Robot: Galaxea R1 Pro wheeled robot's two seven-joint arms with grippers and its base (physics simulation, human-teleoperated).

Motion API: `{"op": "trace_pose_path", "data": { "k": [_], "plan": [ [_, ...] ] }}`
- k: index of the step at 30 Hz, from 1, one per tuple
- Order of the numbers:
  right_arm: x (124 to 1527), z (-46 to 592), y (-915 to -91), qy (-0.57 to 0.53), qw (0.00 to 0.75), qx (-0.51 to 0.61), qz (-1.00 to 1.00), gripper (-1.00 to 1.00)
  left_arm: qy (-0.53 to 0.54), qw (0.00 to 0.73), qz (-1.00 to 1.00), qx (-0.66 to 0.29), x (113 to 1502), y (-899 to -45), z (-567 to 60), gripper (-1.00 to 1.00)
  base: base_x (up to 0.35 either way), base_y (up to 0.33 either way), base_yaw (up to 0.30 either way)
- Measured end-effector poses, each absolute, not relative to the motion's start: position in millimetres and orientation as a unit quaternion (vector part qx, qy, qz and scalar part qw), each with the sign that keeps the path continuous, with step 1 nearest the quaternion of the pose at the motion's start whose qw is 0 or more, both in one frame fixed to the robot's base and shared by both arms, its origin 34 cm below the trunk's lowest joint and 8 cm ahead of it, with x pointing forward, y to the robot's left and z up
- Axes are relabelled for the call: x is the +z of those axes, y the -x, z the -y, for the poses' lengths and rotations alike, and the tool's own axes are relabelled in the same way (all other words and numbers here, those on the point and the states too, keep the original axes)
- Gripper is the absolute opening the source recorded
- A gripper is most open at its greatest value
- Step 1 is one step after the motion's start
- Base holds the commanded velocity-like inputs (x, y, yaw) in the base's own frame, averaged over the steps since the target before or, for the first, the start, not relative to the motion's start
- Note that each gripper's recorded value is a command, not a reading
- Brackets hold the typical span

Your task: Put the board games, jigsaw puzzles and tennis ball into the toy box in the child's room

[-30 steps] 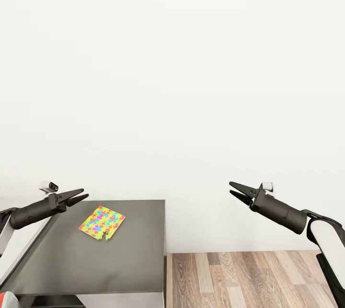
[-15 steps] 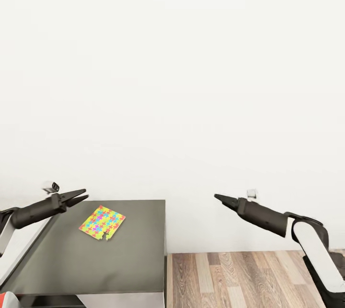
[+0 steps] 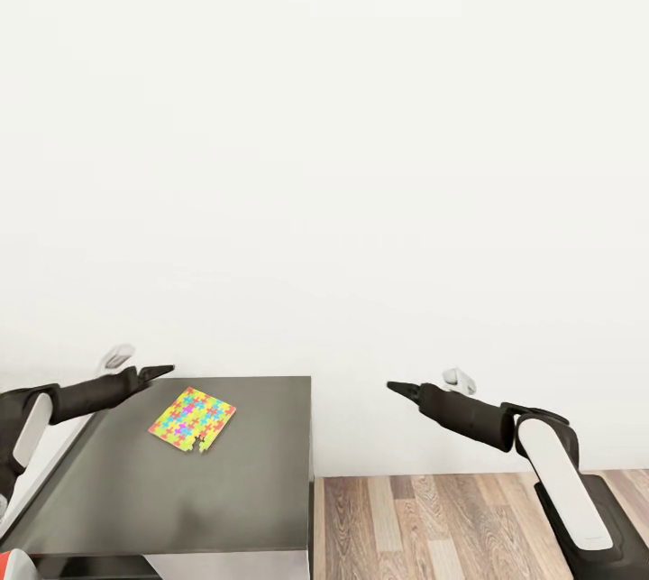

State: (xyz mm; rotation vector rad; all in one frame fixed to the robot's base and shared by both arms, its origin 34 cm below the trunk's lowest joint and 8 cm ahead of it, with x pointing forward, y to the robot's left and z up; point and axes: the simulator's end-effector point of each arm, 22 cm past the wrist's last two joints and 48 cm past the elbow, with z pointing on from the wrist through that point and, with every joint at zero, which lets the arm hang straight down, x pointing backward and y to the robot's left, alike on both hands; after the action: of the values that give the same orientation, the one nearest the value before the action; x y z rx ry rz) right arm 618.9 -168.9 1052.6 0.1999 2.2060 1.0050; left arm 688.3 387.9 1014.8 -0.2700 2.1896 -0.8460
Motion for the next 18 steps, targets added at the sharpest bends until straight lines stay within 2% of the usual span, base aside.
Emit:
{"op": "trace_pose_path", "data": {
  "k": [4, 12, 18],
  "plan": [
    [1052.2, 165.4, -619.0, -0.077, 0.347, 0.388, -0.85, 1.0, 0.121, 0.378, -0.868, -0.298, 1004.6, -690.8, -399.1, 1.0, 0.0, 0.0, 0.0],
    [1052.8, 167.1, -620.1, -0.079, 0.35, 0.387, -0.85, 1.0, 0.123, 0.377, -0.872, -0.288, 1002.9, -691.2, -402.7, 1.0, 0.021, 0.101, 0.0],
    [1052.7, 165.4, -619.8, -0.078, 0.349, 0.388, -0.85, 1.0, 0.123, 0.377, -0.872, -0.287, 1002.3, -691.4, -401.7, 1.0, 0.004, 0.011, 0.0]
  ]
}}
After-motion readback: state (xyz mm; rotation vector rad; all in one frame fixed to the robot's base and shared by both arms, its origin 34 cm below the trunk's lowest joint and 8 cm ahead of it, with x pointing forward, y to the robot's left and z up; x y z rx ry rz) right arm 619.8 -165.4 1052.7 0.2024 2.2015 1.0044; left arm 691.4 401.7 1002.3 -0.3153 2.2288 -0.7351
